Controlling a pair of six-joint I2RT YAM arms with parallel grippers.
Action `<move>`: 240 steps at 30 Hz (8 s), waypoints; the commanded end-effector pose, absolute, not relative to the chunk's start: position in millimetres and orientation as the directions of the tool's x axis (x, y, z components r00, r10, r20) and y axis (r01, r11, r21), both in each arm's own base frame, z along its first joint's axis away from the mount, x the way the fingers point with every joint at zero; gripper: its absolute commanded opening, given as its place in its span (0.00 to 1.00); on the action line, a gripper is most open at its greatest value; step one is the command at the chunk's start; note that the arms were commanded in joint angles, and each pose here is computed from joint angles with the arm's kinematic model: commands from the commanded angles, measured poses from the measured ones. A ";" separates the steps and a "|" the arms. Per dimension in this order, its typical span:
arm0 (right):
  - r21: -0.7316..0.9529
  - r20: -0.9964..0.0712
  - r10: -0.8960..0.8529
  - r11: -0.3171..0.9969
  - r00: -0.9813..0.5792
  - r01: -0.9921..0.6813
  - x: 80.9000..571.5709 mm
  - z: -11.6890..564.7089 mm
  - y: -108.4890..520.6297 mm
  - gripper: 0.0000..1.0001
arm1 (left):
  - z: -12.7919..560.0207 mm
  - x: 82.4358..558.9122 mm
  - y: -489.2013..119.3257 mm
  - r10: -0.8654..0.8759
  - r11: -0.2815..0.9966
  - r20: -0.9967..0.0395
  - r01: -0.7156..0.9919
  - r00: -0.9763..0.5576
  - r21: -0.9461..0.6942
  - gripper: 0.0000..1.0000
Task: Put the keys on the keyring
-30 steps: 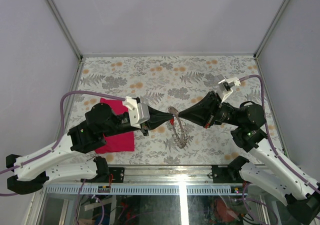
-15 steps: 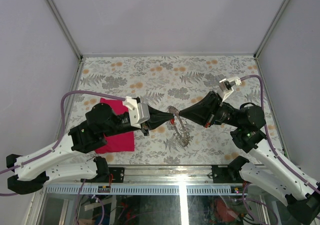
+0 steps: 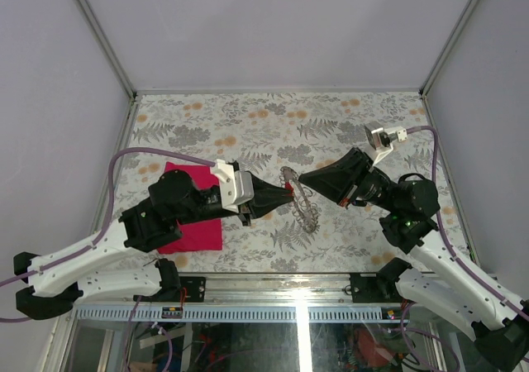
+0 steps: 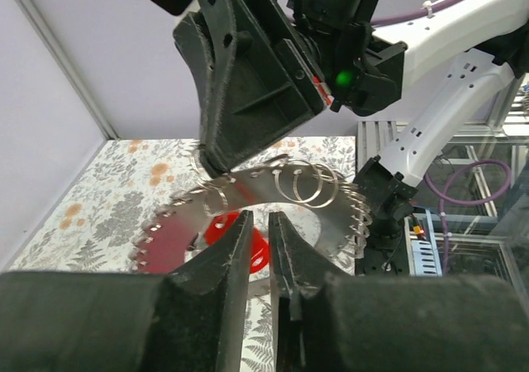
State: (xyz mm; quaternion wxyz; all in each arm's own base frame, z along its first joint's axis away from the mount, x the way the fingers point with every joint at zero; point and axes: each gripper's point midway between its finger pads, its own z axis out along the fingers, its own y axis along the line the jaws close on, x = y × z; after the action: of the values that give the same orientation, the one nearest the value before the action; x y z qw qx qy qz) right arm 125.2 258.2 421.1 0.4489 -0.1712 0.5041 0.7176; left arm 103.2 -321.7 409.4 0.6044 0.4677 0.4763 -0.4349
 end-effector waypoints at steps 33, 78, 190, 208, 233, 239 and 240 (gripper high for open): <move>-0.095 -0.755 0.641 0.100 0.137 -0.990 90.9 449.2 223.3 0.00 | 461.0 98.1 -324.5 -0.364 0.173 -0.928 0.985 0.080 0.017 0.47; -0.120 -0.855 0.486 0.155 0.181 -0.981 89.6 433.5 223.8 0.27 | 439.9 104.3 -334.0 -0.210 0.182 -0.975 0.983 0.070 0.032 0.00; 0.146 -0.980 -0.150 -0.114 -0.129 -0.983 114.1 334.3 279.0 0.45 | 357.6 106.4 -320.4 0.227 0.204 -0.972 0.979 -0.054 -0.007 0.00; 0.110 -0.987 -0.128 -0.133 -0.093 -0.985 107.8 341.3 280.9 0.40 | 352.1 107.5 -324.6 0.243 0.199 -0.968 0.980 -0.060 -0.011 0.00; 0.090 -0.988 -0.133 -0.104 -0.076 -0.991 111.2 330.6 278.8 0.45 | 355.6 105.5 -325.0 0.237 0.191 -0.970 0.982 -0.061 -0.015 0.00; 0.098 -0.986 -0.146 -0.105 -0.082 -0.990 112.8 326.4 280.0 0.42 | 355.4 106.7 -324.8 0.238 0.195 -0.969 0.981 -0.059 -0.012 0.00; 0.098 -0.986 -0.148 -0.104 -0.082 -0.990 113.0 325.7 280.1 0.42 | 355.1 106.8 -324.9 0.239 0.196 -0.969 0.981 -0.059 -0.011 0.00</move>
State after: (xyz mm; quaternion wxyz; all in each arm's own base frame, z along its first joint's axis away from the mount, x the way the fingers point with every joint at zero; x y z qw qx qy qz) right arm 112.3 276.6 323.2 0.4028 -0.5285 0.5417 0.5148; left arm 105.4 -320.5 321.9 0.4362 0.5057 0.6430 -0.3750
